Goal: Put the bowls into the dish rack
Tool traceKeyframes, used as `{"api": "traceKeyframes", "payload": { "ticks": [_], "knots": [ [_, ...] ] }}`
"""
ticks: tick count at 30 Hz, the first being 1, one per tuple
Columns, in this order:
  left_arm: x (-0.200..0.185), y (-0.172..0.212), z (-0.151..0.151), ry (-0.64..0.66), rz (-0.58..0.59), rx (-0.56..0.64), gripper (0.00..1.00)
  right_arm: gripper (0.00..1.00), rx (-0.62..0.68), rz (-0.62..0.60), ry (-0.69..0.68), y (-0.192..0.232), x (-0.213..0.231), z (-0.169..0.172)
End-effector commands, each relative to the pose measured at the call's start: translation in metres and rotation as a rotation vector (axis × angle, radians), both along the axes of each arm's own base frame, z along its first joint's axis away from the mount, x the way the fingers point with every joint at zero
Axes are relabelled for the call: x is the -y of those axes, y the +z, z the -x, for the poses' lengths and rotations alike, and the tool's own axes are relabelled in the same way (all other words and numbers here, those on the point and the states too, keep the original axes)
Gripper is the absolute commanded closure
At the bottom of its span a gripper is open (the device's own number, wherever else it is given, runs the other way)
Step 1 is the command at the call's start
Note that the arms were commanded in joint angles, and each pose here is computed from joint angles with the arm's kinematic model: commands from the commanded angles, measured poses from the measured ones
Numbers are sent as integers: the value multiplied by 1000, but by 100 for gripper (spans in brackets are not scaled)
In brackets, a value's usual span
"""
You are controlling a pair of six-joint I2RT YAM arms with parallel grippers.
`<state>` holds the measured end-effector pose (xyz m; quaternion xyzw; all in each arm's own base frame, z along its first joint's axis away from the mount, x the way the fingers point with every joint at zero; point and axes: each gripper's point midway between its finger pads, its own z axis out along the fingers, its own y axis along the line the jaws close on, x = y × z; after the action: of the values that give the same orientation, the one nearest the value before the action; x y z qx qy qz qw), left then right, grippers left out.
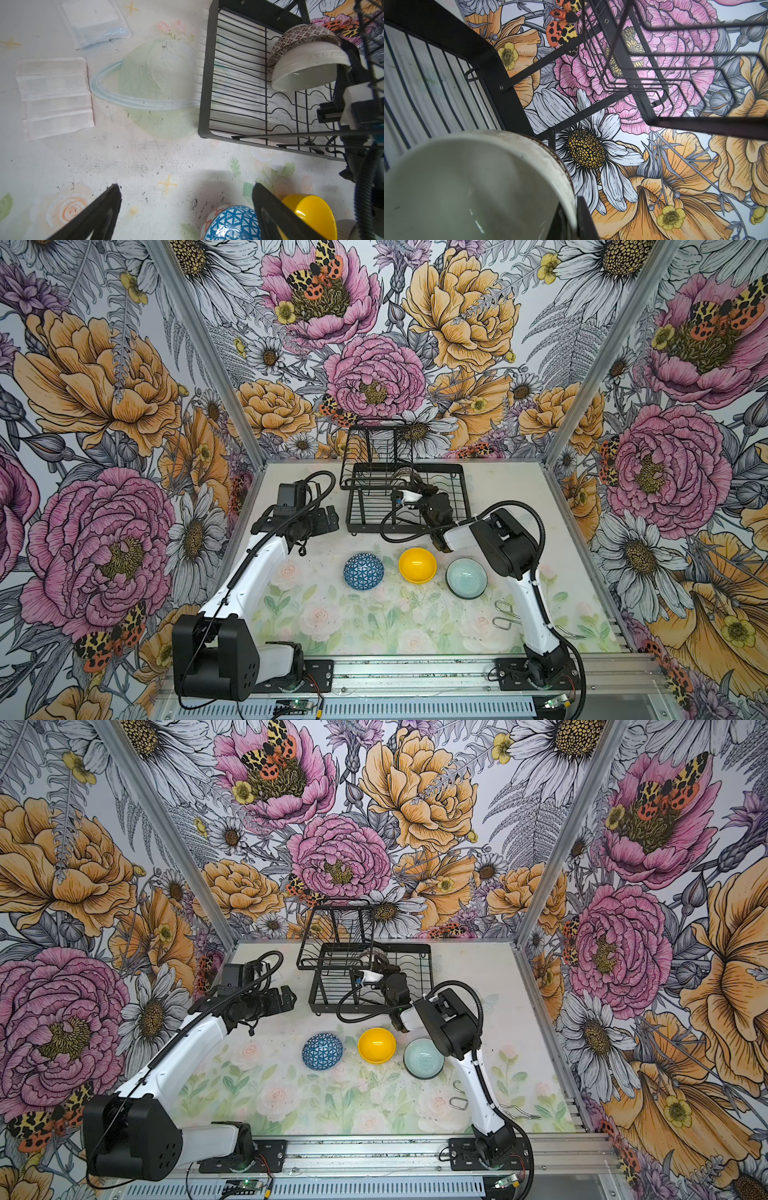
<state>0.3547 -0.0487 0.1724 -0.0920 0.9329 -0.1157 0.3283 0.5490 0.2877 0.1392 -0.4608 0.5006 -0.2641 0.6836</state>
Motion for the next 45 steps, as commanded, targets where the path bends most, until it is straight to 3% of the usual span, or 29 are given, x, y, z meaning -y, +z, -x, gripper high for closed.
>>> {"api": "traceKeyframes", "payload": {
  "ticks": [1, 39, 45],
  "knots": [
    [0, 4, -3, -9, 4, 26, 1, 100, 3, -22, 28, 6, -3, 6],
    [1, 0, -2, -11, 18, 17, 1, 100, -115, -126, 44, 5, 0, 15],
    [1, 2, -2, -10, 18, 24, 1, 90, -113, -129, 40, 6, 1, 16]
  ]
}}
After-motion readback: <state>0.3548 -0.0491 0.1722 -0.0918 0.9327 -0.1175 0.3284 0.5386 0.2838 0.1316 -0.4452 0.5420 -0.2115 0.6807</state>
